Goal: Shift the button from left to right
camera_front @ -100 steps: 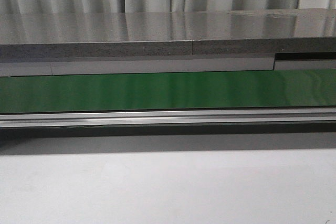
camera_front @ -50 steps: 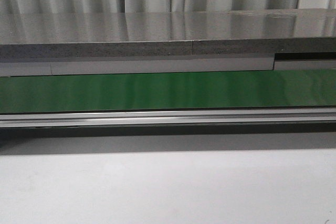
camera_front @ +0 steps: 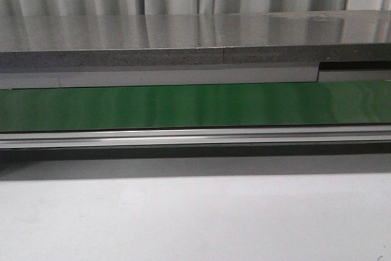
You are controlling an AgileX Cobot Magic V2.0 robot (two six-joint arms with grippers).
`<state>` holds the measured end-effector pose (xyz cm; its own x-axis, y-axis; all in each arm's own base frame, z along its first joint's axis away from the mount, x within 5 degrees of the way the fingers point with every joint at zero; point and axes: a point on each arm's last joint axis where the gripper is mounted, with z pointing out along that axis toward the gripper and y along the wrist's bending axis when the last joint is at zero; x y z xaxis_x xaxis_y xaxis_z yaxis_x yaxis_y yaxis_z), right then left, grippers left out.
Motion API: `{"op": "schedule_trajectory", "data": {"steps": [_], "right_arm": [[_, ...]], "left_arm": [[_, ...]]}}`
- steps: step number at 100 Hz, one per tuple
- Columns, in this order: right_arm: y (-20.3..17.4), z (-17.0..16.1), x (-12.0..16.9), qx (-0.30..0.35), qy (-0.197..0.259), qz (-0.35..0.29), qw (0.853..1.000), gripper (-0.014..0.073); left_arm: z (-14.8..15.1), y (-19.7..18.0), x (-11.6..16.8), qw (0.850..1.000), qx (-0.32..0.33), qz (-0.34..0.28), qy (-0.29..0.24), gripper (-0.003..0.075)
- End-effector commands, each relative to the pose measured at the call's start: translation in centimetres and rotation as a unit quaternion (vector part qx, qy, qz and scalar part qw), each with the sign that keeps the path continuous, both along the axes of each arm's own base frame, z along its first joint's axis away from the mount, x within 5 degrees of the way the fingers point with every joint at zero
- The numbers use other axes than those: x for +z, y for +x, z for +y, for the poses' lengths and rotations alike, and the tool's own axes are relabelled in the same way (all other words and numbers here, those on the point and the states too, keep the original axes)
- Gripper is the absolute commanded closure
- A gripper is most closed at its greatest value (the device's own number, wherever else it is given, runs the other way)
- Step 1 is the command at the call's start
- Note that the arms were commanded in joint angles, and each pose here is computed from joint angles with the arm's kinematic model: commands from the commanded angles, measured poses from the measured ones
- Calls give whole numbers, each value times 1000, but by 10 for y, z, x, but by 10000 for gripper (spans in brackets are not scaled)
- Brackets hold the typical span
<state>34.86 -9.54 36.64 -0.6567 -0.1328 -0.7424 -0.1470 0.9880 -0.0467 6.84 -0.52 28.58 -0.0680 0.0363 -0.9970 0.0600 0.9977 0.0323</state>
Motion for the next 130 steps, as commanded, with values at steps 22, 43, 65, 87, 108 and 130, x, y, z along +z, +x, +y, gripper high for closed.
{"op": "schedule_trajectory", "data": {"steps": [22, 43, 65, 87, 108, 130], "right_arm": [[-44, 31, 31, -11, -11, -96, 995, 148], [-90, 43, 17, -43, -4, -132, 990, 148], [-142, 60, 2, -51, 18, -153, 987, 148], [-190, 84, -18, -23, 25, -168, 985, 148], [-229, 95, -33, -12, 26, -190, 981, 148], [-252, 104, -43, 8, 28, -189, 982, 188]], "left_arm": [[1, 0, 15, 999, 5, -48, -8, 740], [1, 0, 15, 999, 5, -48, -8, 740], [1, 0, 15, 999, 5, -48, -8, 740], [1, 0, 15, 999, 5, -48, -8, 740], [1, 0, 15, 999, 5, -48, -8, 740], [1, 0, 15, 999, 5, -48, -8, 740]]}}
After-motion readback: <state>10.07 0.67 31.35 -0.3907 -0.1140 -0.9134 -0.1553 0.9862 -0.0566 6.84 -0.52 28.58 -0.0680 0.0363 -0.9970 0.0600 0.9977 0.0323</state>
